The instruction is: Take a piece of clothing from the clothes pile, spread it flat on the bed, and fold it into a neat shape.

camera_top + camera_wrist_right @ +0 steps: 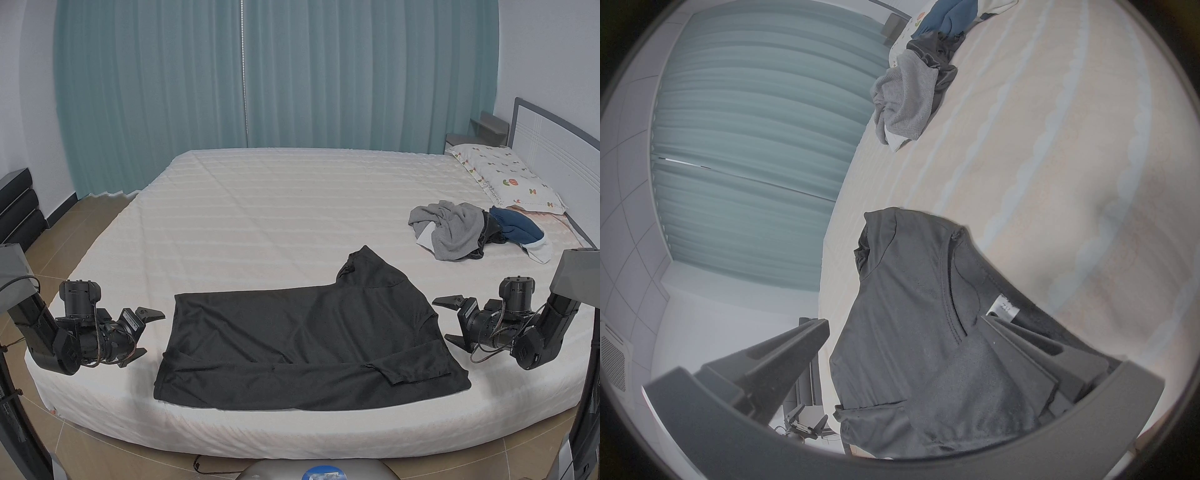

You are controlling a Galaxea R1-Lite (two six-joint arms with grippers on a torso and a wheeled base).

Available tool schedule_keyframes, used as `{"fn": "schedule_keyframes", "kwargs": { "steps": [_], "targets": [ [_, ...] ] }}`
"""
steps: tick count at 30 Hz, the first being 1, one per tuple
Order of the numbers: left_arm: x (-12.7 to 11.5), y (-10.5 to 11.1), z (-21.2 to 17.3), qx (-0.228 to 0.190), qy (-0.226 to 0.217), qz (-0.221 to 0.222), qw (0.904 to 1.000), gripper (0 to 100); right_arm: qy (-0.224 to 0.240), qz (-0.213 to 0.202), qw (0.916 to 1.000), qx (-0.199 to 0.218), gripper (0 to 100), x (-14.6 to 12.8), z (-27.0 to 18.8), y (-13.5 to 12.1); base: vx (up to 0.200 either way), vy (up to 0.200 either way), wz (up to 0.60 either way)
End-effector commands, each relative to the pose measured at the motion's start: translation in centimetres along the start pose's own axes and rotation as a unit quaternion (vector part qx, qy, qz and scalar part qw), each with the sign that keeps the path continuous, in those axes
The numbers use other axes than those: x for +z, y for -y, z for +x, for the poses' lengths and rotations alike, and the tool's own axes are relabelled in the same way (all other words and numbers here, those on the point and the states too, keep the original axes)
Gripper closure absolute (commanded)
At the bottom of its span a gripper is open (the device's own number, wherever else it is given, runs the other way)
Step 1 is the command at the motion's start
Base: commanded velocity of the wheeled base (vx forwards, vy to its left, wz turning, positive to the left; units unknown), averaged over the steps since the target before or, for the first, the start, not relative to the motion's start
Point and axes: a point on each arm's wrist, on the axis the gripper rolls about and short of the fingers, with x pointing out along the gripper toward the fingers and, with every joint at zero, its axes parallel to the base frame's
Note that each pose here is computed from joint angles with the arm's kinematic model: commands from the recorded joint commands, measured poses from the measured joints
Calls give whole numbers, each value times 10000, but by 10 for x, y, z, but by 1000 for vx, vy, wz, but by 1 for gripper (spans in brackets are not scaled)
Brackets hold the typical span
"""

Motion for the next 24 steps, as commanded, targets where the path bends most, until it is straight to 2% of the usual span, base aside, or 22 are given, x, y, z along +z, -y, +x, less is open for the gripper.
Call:
{"fn": "schedule_keyframes", "kwargs": {
  "steps": [1,10,24],
  "targets": [
    [3,-3,1,0,6,-46,10000,0,9,-2,10000,4,0,0,0,0,200,0,0],
    [4,-2,2,-24,8,-33,10000,0,156,-69,9998,71,0,5,-5,-2,200,0,0],
    [8,1,11,-59,35,8,10000,0,151,-77,9998,52,0,5,-6,-1,0,0,0]
  ]
}}
